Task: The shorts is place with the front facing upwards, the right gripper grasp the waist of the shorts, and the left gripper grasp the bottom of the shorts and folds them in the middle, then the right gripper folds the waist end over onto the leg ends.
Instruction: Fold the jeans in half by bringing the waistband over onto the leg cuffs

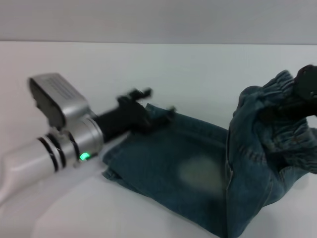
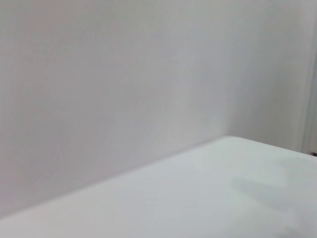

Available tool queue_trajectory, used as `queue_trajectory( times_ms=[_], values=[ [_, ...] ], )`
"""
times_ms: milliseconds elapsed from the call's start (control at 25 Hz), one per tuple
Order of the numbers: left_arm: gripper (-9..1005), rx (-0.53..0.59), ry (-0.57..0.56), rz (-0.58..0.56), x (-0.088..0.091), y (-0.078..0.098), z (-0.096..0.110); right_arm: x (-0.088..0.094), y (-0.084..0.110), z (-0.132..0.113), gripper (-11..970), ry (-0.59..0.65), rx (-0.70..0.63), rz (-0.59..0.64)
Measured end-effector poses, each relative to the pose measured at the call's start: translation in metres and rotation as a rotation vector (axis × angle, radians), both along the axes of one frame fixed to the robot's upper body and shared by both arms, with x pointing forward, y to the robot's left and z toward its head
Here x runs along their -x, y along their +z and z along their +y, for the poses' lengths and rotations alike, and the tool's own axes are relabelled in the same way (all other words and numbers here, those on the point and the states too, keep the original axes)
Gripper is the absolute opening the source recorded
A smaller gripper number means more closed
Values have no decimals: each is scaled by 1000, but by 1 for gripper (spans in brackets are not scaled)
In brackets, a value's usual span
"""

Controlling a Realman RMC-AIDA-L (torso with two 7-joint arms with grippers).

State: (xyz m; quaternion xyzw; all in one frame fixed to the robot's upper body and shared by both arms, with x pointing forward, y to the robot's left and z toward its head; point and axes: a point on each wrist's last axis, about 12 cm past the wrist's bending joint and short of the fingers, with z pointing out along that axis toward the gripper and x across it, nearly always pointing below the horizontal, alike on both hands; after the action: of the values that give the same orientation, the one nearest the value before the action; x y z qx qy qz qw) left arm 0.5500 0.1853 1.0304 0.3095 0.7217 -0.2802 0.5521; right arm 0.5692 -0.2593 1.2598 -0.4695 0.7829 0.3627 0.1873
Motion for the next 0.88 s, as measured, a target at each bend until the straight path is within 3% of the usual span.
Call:
queue_trajectory(
  times_ms=[240,600,880],
  values=[
    [844,14,207,-82,-15,7,39,-4,-18,26,75,72,31,10],
    [844,65,435,-146,-5,8,92,-19,-40,78,117,132,99,-24],
    [844,82,483,-127,6,0,105,-22,-44,111,153,190,138,-82]
  ],
)
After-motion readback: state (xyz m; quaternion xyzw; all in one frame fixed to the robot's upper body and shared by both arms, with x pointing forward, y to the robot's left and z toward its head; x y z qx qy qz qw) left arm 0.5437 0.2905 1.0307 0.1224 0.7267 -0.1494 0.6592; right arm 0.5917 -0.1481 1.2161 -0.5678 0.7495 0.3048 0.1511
